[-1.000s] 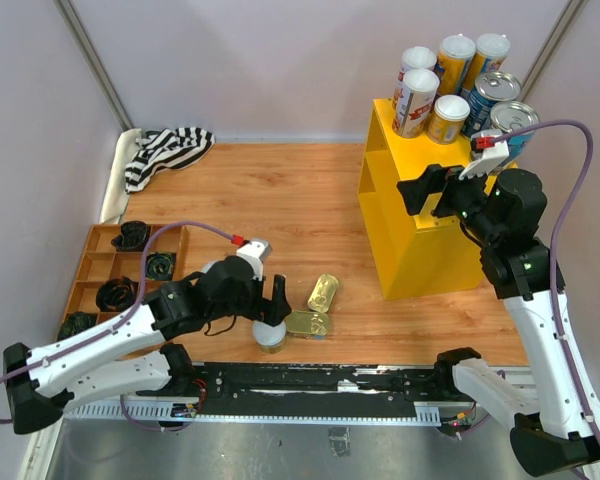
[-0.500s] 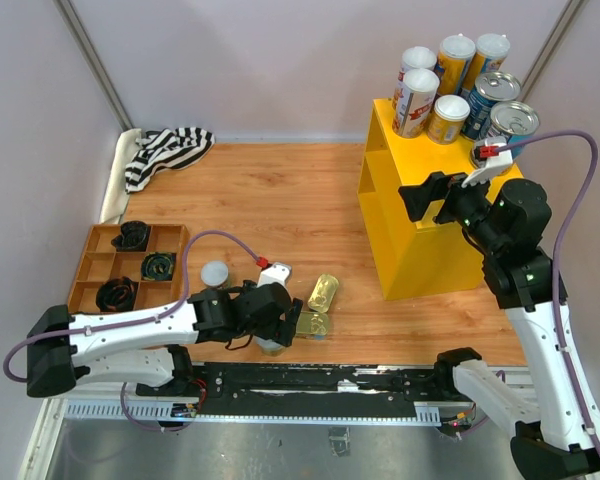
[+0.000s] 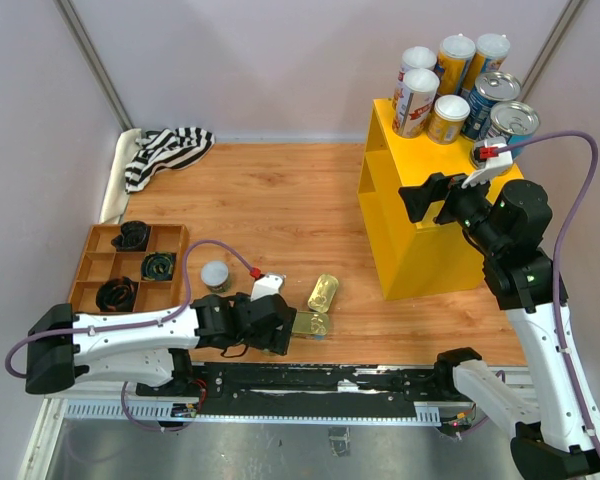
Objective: Place and organize the canned foods onto the counter
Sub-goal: Pick up the canned food from the center of the board.
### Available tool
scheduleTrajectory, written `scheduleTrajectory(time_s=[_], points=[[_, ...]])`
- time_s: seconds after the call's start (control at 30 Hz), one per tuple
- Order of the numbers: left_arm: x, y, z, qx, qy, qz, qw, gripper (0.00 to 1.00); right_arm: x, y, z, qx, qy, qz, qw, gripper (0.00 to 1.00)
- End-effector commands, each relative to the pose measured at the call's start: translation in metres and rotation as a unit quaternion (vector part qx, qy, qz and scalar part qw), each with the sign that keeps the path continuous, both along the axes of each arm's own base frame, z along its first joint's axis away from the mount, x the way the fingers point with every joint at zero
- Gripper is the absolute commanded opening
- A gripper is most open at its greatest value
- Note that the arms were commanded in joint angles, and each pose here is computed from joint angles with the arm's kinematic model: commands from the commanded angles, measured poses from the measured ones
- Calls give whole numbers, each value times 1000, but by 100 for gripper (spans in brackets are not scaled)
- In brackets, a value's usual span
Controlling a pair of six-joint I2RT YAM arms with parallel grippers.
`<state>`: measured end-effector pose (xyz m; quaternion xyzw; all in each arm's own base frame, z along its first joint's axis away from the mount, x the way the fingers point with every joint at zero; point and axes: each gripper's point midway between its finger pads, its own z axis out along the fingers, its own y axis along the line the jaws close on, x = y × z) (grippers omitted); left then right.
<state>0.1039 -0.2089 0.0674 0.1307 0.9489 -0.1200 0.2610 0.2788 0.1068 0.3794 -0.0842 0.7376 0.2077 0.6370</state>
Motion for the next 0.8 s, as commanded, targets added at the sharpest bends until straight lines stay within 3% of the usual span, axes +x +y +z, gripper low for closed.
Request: scheduleTrajectory(time_s=[0.0, 0.1, 0.17, 0.47, 0.6, 0.77], points=[[-12, -6, -9, -10, 24, 5, 1000, 100, -4, 8, 1, -2, -9, 19, 1000, 99], [-12, -6, -11, -5, 25, 8, 1000, 99, -4, 8, 1, -2, -9, 19, 1000, 99], [-12, -6, -11, -7, 23, 5, 1000, 93, -4, 8, 1, -2, -9, 20, 1000, 99], [-2, -14, 8, -22, -10, -18, 1000, 49, -5, 9, 4, 2, -14, 23, 1000, 99], [2, -22, 28, -25, -27, -45, 998, 33, -7, 8, 7, 3, -17, 21, 1000, 99], [13, -39, 63, -6, -56, -90, 994, 1, -9, 6, 6, 8, -18, 16, 1000, 99]])
